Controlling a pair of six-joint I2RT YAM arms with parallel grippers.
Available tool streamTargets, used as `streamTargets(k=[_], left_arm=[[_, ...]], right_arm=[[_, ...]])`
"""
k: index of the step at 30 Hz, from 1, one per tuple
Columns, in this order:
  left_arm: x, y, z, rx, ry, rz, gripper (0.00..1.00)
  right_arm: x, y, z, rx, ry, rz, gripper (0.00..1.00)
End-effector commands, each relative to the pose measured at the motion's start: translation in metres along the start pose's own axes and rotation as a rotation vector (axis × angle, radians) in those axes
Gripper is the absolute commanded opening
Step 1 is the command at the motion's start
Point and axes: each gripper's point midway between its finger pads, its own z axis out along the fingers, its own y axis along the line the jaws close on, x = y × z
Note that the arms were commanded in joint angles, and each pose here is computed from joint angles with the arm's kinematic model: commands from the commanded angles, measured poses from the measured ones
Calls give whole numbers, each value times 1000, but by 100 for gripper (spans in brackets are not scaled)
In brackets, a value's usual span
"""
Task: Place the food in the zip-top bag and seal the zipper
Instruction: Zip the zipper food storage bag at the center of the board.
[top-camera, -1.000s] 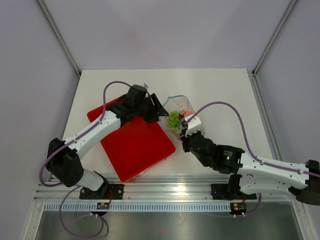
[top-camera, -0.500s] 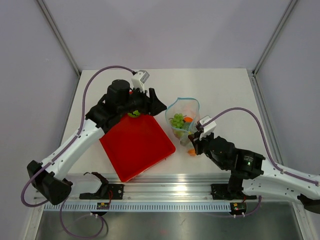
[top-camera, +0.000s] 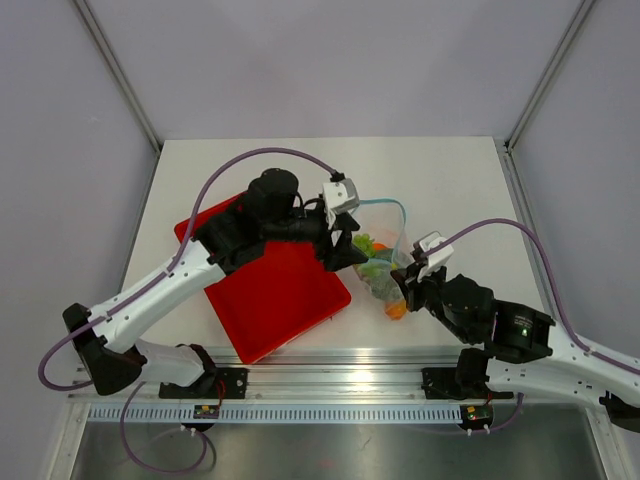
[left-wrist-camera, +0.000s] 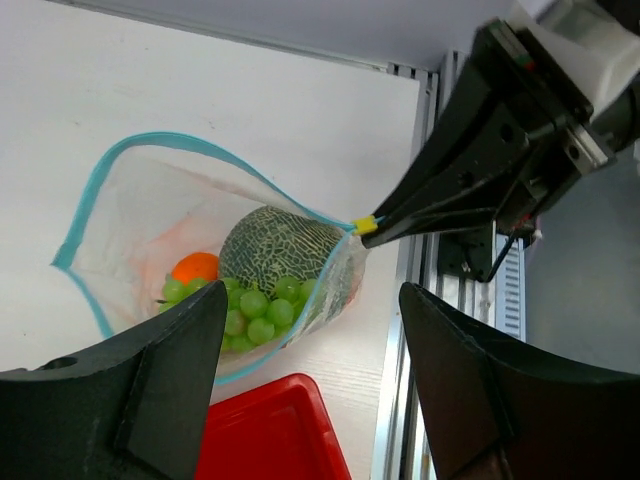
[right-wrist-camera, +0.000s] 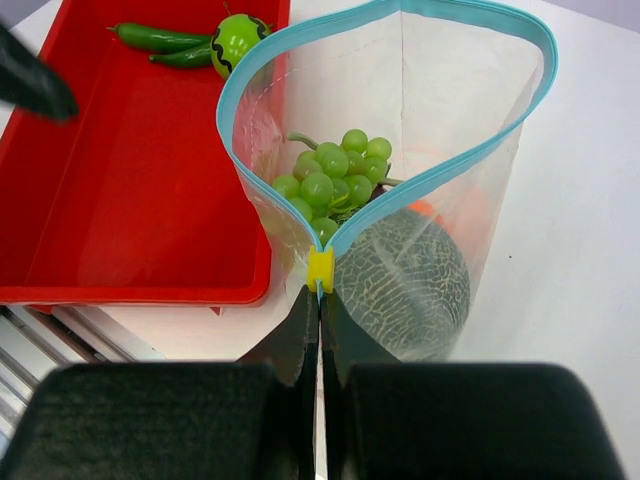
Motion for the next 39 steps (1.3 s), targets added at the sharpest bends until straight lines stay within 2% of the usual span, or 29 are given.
streamTargets(k=[1,7,11,14,17,18,20,23,24,25,27,30,31,33,39], left_arm=[[14,-10,9,65,71,146,73],[45,-8,25,60,192,154,72],[62,-4,35,62,244,139,69],[69,0,39,47,263,138,62],[76,5,40,24,288,134,35],[77,7,41,15,293,134,20],[81,7,41,14,310,121,2],[75,7,42,4,296,86,0],[72,6,42,-5,286,56,0],[67,6,42,-12,261,53,0],[65,11,43,-54,240,14,0],[61,10,42,-63,206,-4,0],[60,10,43,-65,196,-9,0],[59,10,42,-72,189,-31,0],[55,7,46,-55,172,-59,0]], right_arm=[[-27,-8,-11,23,-71,57,0],[-27,-16,-20,32,-81,86,0],[-27,-20,-25,37,-84,99,0],[-26,-24,-27,50,-83,105,0],[-24,-26,-28,60,-80,110,0],[-24,-26,-29,63,-81,117,0],[-21,-29,-27,82,-73,118,0],[-19,-32,-25,117,-70,155,0],[-19,-34,-26,131,-71,165,2],[-19,-38,-26,156,-66,168,15],[-16,-41,-28,176,-54,191,20],[-15,-47,-33,199,-56,227,38],[-12,-49,-35,203,-47,226,54],[-9,-54,-39,215,-47,241,59],[1,-44,-31,187,-9,205,63]])
